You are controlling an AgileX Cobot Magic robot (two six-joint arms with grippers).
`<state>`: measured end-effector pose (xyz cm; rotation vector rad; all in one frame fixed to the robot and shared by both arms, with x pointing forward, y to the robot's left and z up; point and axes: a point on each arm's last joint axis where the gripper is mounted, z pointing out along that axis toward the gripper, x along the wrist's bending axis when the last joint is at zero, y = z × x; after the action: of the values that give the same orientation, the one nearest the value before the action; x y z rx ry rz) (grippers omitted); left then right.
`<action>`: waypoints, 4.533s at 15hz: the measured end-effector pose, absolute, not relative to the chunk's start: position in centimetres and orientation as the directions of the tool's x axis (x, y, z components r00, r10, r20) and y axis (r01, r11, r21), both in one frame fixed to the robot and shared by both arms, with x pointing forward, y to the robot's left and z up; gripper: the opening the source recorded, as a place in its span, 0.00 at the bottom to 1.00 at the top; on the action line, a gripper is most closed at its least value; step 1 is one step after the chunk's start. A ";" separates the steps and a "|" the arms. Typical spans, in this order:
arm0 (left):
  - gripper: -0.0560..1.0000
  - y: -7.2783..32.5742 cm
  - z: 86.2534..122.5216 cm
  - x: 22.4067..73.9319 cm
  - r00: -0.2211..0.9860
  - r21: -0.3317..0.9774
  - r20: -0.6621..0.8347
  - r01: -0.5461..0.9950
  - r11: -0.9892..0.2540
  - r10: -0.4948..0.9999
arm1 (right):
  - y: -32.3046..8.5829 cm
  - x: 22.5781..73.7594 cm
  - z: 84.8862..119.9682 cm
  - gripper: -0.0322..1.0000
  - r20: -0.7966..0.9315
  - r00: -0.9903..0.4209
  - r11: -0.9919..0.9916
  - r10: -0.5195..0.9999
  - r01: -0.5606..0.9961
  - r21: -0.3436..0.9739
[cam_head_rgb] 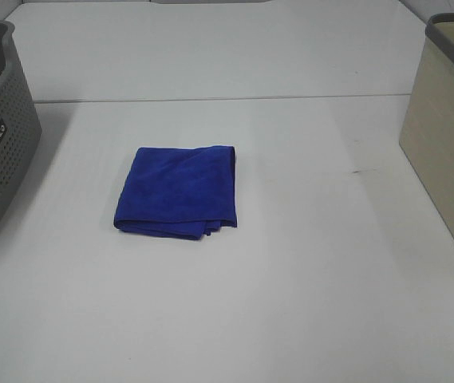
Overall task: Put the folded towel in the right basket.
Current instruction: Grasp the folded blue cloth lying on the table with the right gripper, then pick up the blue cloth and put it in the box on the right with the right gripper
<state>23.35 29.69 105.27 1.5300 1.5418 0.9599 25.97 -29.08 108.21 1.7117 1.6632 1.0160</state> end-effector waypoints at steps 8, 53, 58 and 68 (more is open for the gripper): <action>0.97 29.7 105.3 23.4 -0.006 0.898 -0.003 0.439 0.005 1.000 | -24.8 46.5 118.6 0.98 0.436 -0.145 -0.128 0.888 0.833 0.538; 0.97 29.7 105.3 23.4 -0.007 0.898 0.001 0.439 0.002 1.000 | -6.7 64.2 101.5 0.10 0.608 -0.256 -0.119 0.751 0.854 0.506; 0.97 29.7 105.3 23.4 -0.007 0.898 0.001 0.439 0.002 1.000 | -23.8 62.3 115.7 0.10 0.558 -0.242 -0.296 0.794 0.647 0.703; 0.97 29.7 105.3 23.4 -0.007 0.898 0.001 0.439 0.002 1.000 | -41.3 57.3 115.4 0.10 0.202 0.138 -0.240 0.970 0.705 0.668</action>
<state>23.35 29.71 105.27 1.5316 1.5422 0.9636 57.35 -41.33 115.44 2.0083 1.6054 0.8606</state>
